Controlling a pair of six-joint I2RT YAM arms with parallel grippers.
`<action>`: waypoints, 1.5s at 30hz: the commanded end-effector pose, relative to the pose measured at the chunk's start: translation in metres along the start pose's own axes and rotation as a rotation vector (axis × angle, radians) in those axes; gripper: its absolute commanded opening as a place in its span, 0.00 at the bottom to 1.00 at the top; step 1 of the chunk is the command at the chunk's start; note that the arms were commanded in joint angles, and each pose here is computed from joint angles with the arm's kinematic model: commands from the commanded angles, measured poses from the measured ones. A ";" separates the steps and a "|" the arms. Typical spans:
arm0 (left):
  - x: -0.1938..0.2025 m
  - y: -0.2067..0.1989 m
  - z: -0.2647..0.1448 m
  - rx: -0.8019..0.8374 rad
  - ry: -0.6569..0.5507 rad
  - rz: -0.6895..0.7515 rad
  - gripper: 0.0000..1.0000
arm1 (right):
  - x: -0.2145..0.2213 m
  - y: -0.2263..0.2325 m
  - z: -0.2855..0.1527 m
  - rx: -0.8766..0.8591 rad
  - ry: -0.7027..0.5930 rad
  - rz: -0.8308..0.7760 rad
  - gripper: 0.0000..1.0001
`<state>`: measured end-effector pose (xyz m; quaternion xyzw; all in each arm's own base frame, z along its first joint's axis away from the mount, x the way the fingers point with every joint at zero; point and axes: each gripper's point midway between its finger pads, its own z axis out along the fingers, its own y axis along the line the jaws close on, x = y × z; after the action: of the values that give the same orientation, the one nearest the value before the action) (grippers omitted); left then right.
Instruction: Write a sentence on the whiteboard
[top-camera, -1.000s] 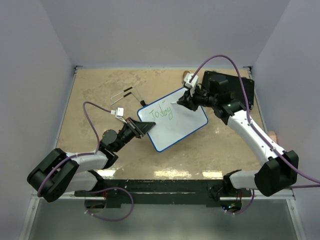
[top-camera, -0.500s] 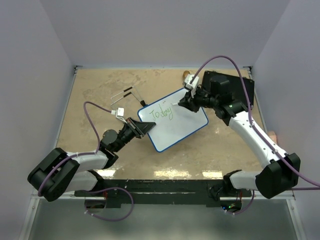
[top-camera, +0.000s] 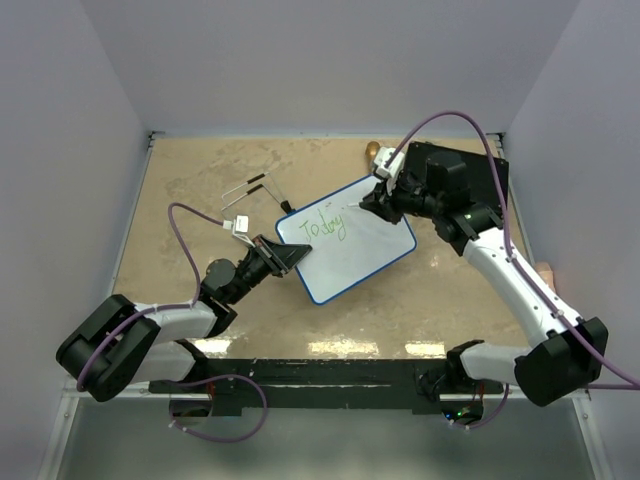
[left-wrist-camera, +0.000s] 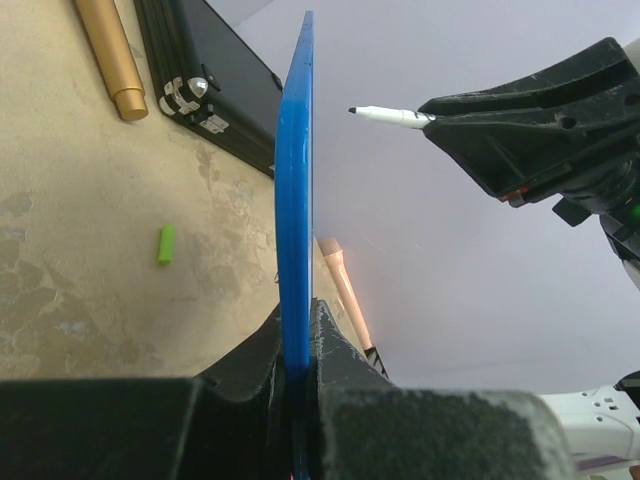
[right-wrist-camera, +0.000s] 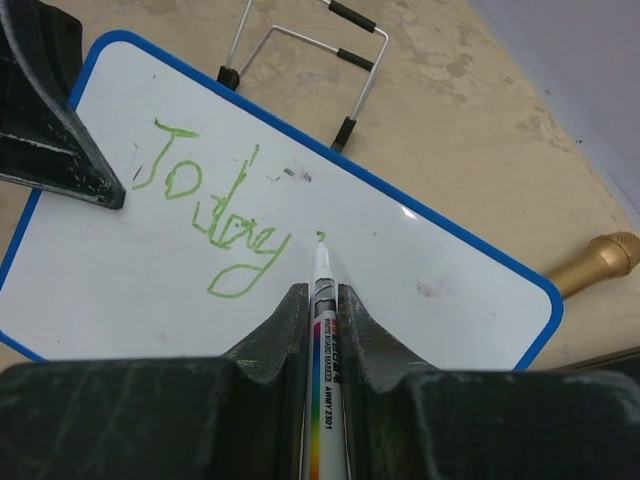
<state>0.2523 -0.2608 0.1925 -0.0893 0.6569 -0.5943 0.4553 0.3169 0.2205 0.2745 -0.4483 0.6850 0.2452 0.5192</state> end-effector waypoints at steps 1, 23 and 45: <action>-0.083 -0.167 -0.051 0.687 -0.366 0.100 0.00 | 0.000 -0.009 0.004 0.039 0.001 0.002 0.00; -0.083 -0.172 -0.052 0.705 -0.360 0.104 0.00 | 0.016 -0.012 0.013 0.032 0.053 0.011 0.00; -0.084 -0.173 -0.051 0.706 -0.364 0.104 0.00 | 0.024 0.004 0.016 -0.066 0.069 0.013 0.00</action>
<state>0.2528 -0.2603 0.1890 -0.0909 0.6621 -0.5908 0.4520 0.3249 0.2237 0.2418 -0.4519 0.7086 0.2504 0.4805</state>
